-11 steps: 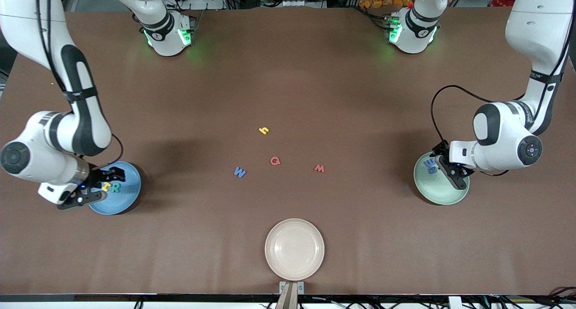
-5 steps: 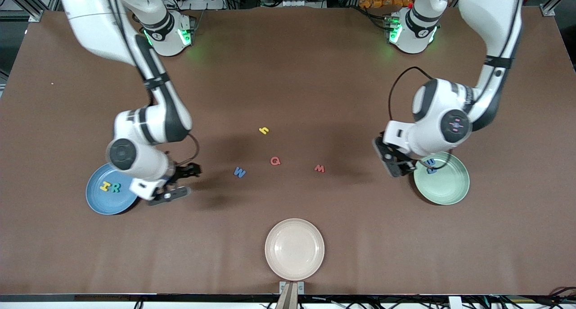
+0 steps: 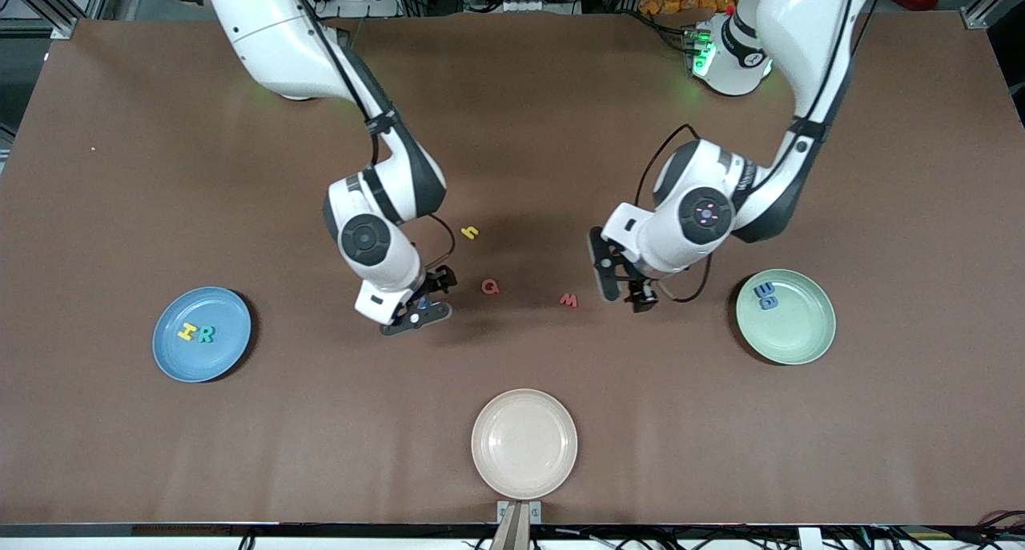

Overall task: Sort uppercase to blue plate, lowercase to green plate
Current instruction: 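Reach the left gripper to the pink w while the right gripper reaches the O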

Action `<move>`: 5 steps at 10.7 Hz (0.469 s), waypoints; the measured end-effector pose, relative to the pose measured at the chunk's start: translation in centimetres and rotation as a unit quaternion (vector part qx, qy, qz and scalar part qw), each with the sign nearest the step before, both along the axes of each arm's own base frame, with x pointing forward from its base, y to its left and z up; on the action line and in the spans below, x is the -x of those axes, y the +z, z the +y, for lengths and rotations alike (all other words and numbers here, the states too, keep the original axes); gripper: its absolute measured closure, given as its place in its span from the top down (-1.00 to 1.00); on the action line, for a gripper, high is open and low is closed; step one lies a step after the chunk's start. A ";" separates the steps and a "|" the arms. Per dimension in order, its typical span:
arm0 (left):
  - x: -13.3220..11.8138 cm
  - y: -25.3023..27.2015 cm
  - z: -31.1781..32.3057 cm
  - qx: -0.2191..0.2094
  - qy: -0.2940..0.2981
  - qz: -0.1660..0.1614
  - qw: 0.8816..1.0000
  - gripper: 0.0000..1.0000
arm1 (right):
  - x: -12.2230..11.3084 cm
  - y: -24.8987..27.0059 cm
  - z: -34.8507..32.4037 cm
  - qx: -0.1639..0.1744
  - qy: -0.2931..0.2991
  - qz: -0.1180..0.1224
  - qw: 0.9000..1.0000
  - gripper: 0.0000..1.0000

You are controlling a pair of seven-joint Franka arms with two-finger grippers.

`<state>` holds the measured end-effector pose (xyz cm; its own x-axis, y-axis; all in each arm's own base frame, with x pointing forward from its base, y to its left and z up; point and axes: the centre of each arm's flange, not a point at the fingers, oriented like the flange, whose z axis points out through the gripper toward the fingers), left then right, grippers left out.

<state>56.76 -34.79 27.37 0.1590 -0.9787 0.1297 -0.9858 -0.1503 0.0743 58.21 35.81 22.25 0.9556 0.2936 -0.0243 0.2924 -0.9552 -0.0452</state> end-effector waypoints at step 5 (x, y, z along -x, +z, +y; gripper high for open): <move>1.5 -6.6 -4.7 0.019 -0.040 -0.047 0.998 1.00 | 3.1 -3.2 5.2 -0.002 -0.036 -0.019 0.999 1.00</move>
<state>55.24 -39.49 20.73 0.0665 -0.9818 0.1778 -0.9974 -0.0701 -0.0140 55.06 41.03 19.04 0.9744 0.2245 0.0127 0.2248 -0.9736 -0.0398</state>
